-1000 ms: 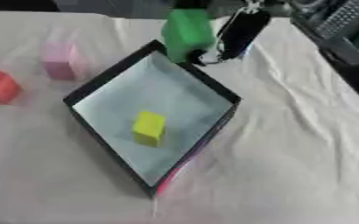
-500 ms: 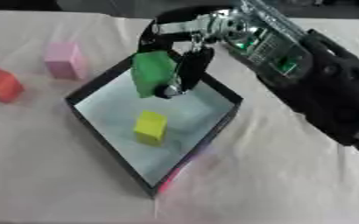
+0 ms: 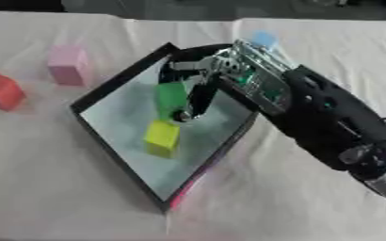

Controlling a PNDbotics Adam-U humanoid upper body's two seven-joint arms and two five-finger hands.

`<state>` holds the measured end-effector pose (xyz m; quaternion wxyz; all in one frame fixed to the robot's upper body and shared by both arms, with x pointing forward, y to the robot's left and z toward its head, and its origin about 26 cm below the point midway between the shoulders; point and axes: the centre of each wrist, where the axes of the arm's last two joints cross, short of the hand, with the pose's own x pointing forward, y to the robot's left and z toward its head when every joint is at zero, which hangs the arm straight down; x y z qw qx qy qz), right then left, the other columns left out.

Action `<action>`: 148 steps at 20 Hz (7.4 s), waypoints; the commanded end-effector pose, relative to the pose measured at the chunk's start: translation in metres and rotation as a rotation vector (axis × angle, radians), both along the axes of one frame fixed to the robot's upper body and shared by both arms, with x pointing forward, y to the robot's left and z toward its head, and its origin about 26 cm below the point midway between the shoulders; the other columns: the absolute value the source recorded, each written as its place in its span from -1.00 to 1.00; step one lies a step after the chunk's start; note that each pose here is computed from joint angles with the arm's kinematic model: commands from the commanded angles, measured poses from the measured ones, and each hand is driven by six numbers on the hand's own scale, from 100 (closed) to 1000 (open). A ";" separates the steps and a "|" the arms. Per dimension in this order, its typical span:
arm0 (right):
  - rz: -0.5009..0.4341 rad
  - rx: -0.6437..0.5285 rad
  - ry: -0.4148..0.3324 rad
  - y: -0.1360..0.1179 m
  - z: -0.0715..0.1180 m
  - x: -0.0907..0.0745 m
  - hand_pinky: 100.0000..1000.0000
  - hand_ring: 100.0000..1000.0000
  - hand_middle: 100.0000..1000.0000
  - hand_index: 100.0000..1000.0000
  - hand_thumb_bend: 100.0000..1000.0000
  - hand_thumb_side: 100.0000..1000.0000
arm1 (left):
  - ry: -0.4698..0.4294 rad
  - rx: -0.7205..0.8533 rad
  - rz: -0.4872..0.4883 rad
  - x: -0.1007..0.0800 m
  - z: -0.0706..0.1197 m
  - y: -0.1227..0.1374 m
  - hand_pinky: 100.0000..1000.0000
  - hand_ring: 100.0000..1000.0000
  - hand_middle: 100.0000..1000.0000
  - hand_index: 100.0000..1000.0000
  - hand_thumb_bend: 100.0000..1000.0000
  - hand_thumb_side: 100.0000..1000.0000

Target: Pick up objects on the table and place them in the box.

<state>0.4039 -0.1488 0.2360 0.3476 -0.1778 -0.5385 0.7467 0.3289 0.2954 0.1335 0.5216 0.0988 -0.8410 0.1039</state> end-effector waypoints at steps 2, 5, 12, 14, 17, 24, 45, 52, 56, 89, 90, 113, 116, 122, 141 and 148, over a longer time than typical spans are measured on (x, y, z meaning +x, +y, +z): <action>-0.029 0.003 -0.058 -0.007 0.010 0.004 0.67 0.64 0.62 0.74 -0.10 -0.47 | -0.028 0.013 -0.012 0.000 0.009 0.001 0.56 0.53 0.52 0.60 -0.61 0.29; -0.053 0.007 -0.066 -0.015 0.014 0.006 0.68 0.65 0.63 0.75 -0.35 -0.31 | -0.026 0.013 -0.012 0.000 0.009 0.001 0.56 0.53 0.52 0.60 -0.61 0.29; -0.129 0.145 -0.149 -0.060 0.079 -0.004 0.69 0.63 0.61 0.73 -0.22 -0.56 | -0.021 0.017 -0.002 -0.001 0.008 0.003 0.56 0.53 0.52 0.60 -0.62 0.29; -0.164 0.184 -0.171 -0.078 0.099 -0.006 0.70 0.64 0.61 0.73 -0.24 -0.59 | -0.022 0.018 0.001 -0.002 0.008 0.004 0.56 0.54 0.52 0.60 -0.62 0.29; -0.252 0.194 -0.181 -0.109 0.115 0.001 0.71 0.66 0.62 0.74 -0.23 -0.59 | -0.022 0.018 0.003 -0.002 0.008 0.004 0.56 0.54 0.52 0.60 -0.62 0.29; -0.386 0.104 -0.195 -0.164 0.112 0.025 0.75 0.75 0.68 0.77 -0.18 -0.70 | -0.035 0.016 -0.004 -0.001 0.011 0.002 0.56 0.54 0.53 0.60 -0.62 0.29; -0.772 0.218 -0.235 -0.205 0.061 0.063 0.70 0.68 0.62 0.74 -0.16 -0.23 | -0.073 0.005 -0.041 0.005 0.024 -0.008 0.56 0.54 0.52 0.59 -0.63 0.30; -0.837 0.231 -0.238 -0.212 0.052 0.066 0.70 0.68 0.62 0.73 -0.16 -0.25 | -0.086 0.001 -0.054 0.006 0.028 -0.012 0.56 0.55 0.52 0.59 -0.63 0.31; -0.871 0.245 -0.244 -0.219 0.048 0.066 0.70 0.68 0.62 0.73 -0.18 -0.24 | -0.096 0.000 -0.063 0.007 0.031 -0.014 0.56 0.55 0.52 0.59 -0.64 0.31; -0.619 0.578 -0.441 -0.172 0.127 0.007 0.51 0.26 0.06 0.28 -0.90 -1.00 | -0.067 0.030 -0.044 0.004 0.024 -0.006 0.57 0.56 0.53 0.59 -0.65 0.33; -0.564 0.562 -0.432 -0.162 0.132 -0.004 0.51 0.26 0.07 0.29 -0.84 -1.00 | -0.063 0.032 -0.038 0.004 0.023 -0.005 0.57 0.55 0.53 0.59 -0.65 0.33; -0.053 0.057 -0.066 -0.006 0.052 -0.052 0.49 0.35 0.16 0.38 -0.58 -0.80 | -0.054 0.037 -0.032 0.002 0.020 -0.002 0.57 0.56 0.53 0.59 -0.65 0.31; -0.055 0.009 -0.058 -0.007 0.038 -0.041 0.51 0.40 0.22 0.44 -0.50 -0.69 | -0.056 0.037 -0.035 0.002 0.021 -0.002 0.57 0.56 0.53 0.59 -0.65 0.31; -0.049 0.009 -0.086 -0.018 0.036 -0.031 0.69 0.66 0.57 0.74 -0.32 -0.22 | -0.051 0.040 -0.036 0.002 0.020 -0.002 0.57 0.56 0.53 0.59 -0.65 0.31; -0.469 1.033 -0.323 -0.158 0.079 -0.082 0.70 0.47 0.42 0.54 -1.00 -0.44 | -0.074 0.041 -0.002 0.001 0.024 0.004 0.57 0.57 0.54 0.59 -0.66 0.30; -0.645 1.419 -0.292 -0.187 0.029 -0.069 0.74 0.46 0.42 0.52 -1.00 -0.13 | -0.116 0.112 0.008 0.000 0.041 0.011 0.57 0.58 0.54 0.59 -0.69 0.24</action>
